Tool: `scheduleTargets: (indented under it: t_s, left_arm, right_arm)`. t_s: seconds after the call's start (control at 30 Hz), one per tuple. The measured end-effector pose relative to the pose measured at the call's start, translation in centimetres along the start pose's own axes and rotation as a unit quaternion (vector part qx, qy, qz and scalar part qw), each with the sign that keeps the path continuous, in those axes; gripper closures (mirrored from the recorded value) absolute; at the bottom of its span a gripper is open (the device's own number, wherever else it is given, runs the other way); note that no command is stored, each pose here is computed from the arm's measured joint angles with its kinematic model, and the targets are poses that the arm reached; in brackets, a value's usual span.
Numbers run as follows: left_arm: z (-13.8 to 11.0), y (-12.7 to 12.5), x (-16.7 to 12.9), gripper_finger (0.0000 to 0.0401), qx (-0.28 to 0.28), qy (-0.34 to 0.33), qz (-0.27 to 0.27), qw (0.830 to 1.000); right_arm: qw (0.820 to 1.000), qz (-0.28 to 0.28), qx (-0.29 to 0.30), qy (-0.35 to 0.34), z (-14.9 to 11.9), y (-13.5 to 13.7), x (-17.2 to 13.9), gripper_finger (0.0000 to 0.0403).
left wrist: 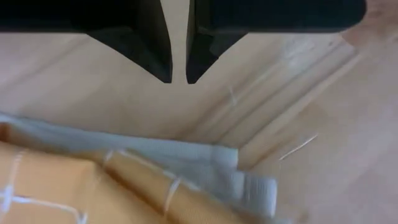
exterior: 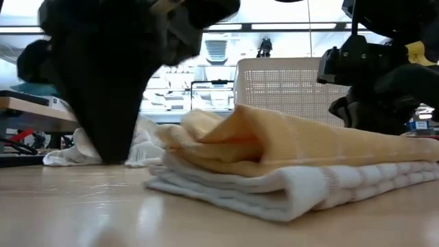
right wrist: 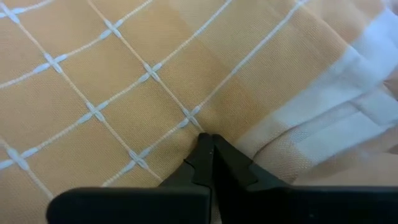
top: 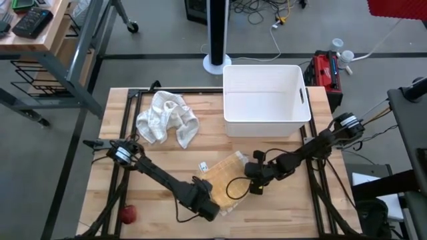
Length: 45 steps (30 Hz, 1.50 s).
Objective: Fold towel
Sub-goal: Stack the yellow squared towel on top of the white striped towel
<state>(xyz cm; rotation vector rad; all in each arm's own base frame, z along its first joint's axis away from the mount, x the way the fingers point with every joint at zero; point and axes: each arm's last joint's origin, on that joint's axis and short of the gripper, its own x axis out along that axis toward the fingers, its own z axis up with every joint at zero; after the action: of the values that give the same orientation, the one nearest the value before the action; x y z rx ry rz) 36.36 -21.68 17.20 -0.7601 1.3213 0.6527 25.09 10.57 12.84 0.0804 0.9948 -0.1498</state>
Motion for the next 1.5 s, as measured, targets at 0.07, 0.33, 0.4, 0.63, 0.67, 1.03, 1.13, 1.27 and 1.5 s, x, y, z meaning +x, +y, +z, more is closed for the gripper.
scheduleTargets:
  t_s: [0.07,0.33,0.4,0.63,0.67,1.03,1.13,1.27,1.5]
  left_arm:
    - [-0.2,0.0,-1.0,0.0364,-0.007,-0.028,-0.011,1.000]
    - [1.1,-1.1,-5.2,0.0364,0.004,-0.252,-0.054,0.966]
    - [2.2,-1.0,-4.8,0.0364,0.010,-0.257,-0.052,0.965]
    - [5.9,-0.9,-2.0,0.0364,0.036,-0.244,-0.026,0.969]
    - [6.3,-0.8,-1.7,0.0364,0.035,-0.235,-0.023,0.971]
    - [5.4,0.4,0.8,0.0364,0.002,-0.152,0.043,0.987]
    - [4.3,0.8,1.3,0.0364,-0.010,-0.142,0.055,0.988]
    - [3.5,1.2,1.9,0.0364,-0.025,-0.116,0.060,0.991]
    - [2.3,0.5,0.3,0.0364,-0.027,-0.132,0.032,0.990]
  right_arm:
    - [1.000,0.006,0.000,0.001,0.1,-0.2,-0.7,0.0403]
    - [0.995,0.042,0.006,-0.088,2.2,-0.6,-4.7,0.0403]
    - [0.994,0.027,0.008,-0.109,2.5,-0.8,-5.4,0.0403]
    - [0.994,-0.004,0.026,-0.111,3.0,-1.9,-4.4,0.0403]
    - [0.994,-0.013,0.029,-0.101,2.9,-2.1,-3.9,0.0403]
    - [0.994,-0.082,0.070,-0.018,1.9,-4.1,0.8,0.0403]
    - [0.994,-0.085,0.071,-0.017,1.9,-4.2,1.0,0.0403]
    - [0.994,-0.081,0.068,-0.022,2.1,-4.2,0.6,0.0403]
    - [0.994,-0.052,0.073,-0.069,3.2,-4.1,-2.3,0.0403]
